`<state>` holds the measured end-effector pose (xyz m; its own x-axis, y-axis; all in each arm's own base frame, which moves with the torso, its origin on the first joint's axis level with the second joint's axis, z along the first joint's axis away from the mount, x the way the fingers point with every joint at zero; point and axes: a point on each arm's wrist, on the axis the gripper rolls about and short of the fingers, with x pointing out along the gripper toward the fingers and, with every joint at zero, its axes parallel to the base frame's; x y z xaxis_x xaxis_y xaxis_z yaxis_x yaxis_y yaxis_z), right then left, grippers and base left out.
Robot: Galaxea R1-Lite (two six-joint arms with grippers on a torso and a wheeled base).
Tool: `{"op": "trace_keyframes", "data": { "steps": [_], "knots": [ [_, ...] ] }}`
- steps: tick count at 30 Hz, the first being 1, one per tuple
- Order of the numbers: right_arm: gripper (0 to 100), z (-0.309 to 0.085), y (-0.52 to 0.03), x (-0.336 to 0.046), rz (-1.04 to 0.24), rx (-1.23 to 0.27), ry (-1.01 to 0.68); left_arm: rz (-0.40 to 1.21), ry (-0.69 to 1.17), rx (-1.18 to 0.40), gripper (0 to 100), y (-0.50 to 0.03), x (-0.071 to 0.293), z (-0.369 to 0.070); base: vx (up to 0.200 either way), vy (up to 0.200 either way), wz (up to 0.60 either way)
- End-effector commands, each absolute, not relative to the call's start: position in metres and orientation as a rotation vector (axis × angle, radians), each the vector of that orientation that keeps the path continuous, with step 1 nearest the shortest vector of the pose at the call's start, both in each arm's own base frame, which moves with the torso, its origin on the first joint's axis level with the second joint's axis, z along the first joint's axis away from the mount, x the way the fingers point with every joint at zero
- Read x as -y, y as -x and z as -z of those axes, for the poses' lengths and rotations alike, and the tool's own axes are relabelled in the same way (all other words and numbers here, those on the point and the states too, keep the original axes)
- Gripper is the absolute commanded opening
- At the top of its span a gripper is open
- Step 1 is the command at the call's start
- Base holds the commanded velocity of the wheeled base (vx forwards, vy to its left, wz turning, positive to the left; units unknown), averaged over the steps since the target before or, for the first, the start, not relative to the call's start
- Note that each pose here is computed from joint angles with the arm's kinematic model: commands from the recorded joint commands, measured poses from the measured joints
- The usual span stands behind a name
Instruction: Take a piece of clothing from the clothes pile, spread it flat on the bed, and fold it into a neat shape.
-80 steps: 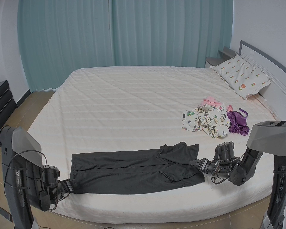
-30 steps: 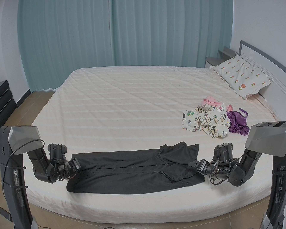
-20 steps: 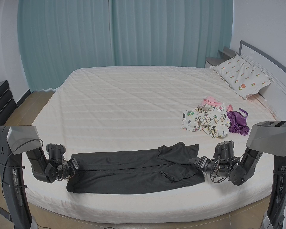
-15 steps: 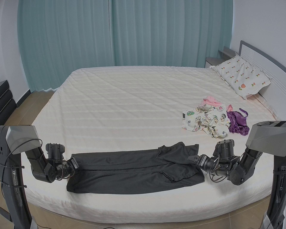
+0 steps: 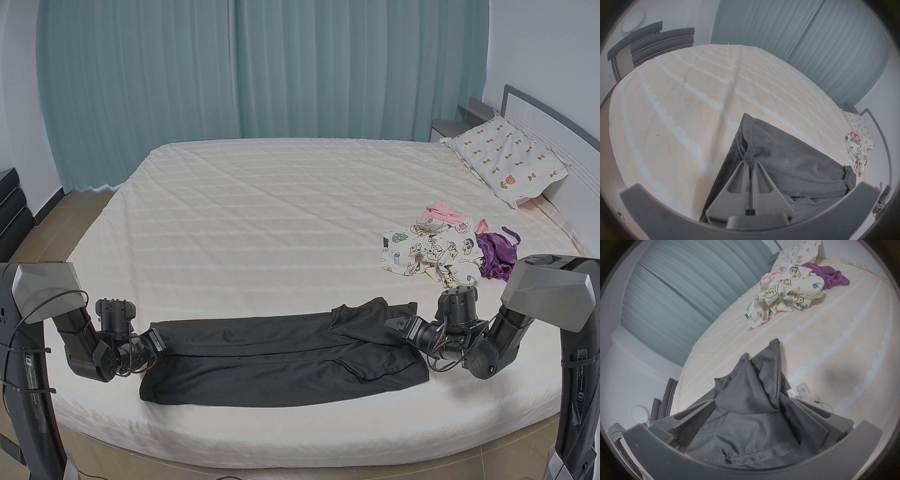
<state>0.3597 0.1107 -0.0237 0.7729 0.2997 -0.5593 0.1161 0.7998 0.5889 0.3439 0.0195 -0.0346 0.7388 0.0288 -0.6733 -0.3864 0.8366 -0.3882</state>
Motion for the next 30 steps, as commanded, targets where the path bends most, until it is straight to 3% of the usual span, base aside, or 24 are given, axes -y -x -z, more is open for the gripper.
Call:
{"op": "trace_keyframes", "data": {
  "steps": [1,5,6,30],
  "knots": [
    [100,0.032,-0.368,-0.116,-0.109,-0.704,-0.643,-0.242,0.544,-0.705,0,-0.345,-0.020,0.034,0.000,0.000,0.00],
    [100,0.036,-0.375,-0.118,-0.112,-0.696,-0.642,-0.241,0.544,-0.703,0,-0.345,-0.020,0.034,0.000,0.000,0.00],
    [0,0.037,-0.378,-0.118,-0.110,-0.690,-0.640,-0.240,0.543,-0.705,0,-0.345,-0.020,0.034,0.000,0.000,0.00],
    [0,0.032,-0.367,-0.097,-0.051,-0.689,-0.639,-0.257,0.561,-0.706,0,-0.344,-0.025,0.035,0.000,0.000,0.00]
  ]
}}
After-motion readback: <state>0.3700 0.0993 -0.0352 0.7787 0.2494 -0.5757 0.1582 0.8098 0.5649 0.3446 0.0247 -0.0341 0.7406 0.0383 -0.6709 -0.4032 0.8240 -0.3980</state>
